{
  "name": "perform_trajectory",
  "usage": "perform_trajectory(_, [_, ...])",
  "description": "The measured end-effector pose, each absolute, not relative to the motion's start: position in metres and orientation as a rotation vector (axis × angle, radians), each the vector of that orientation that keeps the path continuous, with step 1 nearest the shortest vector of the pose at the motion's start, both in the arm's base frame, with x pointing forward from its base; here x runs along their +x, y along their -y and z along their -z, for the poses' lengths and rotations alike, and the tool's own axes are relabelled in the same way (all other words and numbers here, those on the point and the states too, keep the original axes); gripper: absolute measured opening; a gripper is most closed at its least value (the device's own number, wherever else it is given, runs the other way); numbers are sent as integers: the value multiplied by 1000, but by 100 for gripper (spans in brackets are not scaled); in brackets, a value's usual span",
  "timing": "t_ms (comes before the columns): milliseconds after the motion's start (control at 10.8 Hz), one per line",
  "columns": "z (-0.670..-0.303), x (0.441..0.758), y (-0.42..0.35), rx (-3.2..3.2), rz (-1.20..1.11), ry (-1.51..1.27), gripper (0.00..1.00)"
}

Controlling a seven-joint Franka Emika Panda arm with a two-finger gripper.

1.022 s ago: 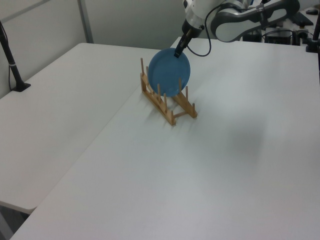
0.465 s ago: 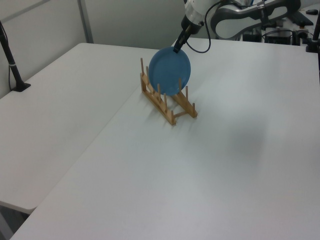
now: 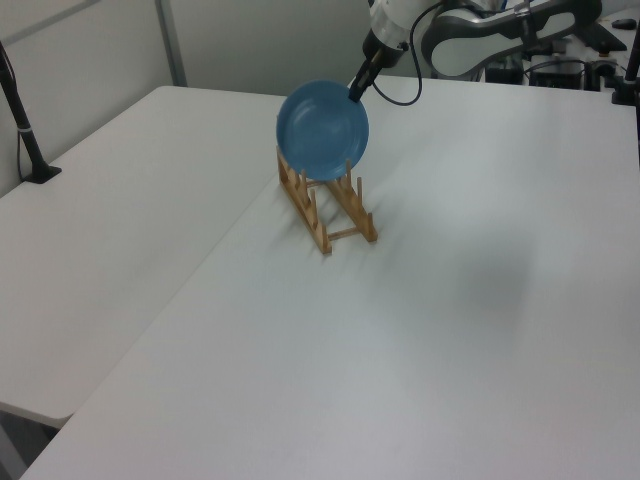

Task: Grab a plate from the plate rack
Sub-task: 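Lift the blue plate up out of the wooden rack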

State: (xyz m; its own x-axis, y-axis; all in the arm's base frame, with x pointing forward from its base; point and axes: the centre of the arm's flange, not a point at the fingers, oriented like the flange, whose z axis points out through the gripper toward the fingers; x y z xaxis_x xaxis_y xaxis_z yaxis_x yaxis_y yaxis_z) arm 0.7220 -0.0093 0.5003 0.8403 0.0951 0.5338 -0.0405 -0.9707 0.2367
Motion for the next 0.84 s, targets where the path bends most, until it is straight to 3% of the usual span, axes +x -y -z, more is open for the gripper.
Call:
perform_trajectory(558, [-566,698,25,2757,-839,23,5])
perform_trajectory(836, [-549,687,7,2879,-614,60,4])
